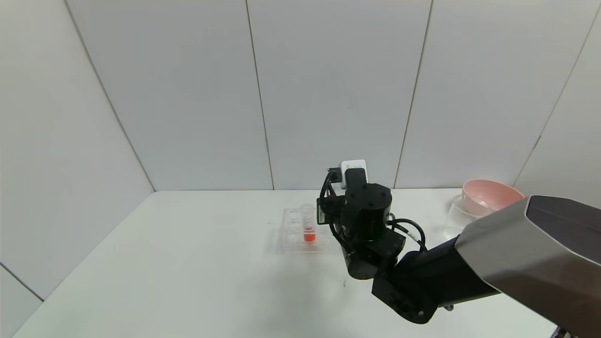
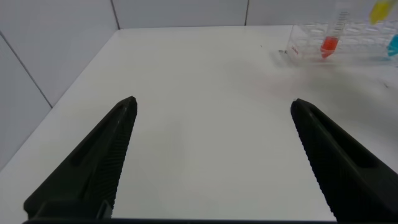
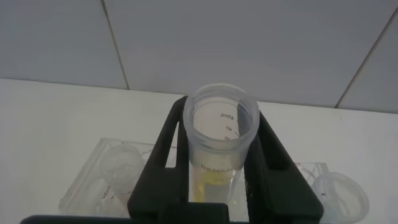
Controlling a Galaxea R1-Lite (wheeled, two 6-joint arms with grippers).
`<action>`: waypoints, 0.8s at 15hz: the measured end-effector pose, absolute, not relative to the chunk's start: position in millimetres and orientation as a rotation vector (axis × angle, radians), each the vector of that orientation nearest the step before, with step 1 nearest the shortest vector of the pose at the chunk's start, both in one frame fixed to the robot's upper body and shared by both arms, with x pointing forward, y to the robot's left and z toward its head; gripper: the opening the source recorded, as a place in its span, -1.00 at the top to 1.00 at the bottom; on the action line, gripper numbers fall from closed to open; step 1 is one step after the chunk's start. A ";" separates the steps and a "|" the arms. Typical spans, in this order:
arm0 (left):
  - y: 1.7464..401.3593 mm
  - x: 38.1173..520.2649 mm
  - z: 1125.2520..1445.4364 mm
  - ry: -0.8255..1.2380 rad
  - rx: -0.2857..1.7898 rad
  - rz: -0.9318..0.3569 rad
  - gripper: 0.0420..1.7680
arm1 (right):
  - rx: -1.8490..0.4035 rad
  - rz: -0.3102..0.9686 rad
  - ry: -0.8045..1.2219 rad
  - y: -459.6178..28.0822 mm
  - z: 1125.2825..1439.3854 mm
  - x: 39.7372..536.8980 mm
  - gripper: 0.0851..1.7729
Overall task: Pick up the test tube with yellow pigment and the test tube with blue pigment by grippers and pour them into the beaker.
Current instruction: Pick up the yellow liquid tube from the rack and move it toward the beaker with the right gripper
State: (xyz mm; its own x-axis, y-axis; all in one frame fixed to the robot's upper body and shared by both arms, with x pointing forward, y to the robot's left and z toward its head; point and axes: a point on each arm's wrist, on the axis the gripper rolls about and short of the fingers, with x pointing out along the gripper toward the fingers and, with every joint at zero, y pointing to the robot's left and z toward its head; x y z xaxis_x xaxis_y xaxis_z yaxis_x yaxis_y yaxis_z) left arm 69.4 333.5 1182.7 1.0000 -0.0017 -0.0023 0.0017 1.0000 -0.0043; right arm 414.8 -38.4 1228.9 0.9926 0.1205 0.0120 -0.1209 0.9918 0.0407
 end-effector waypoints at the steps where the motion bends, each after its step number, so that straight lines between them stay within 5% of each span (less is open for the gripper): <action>1: 333.5 69.4 1182.7 0.002 -0.004 -0.002 -1.00 | 0.044 0.121 -0.013 -38.7 1230.8 414.5 0.44; 12: 333.5 69.4 1182.7 0.002 -0.004 -0.002 -1.00 | 0.033 0.186 -0.016 -51.9 1245.3 404.0 0.44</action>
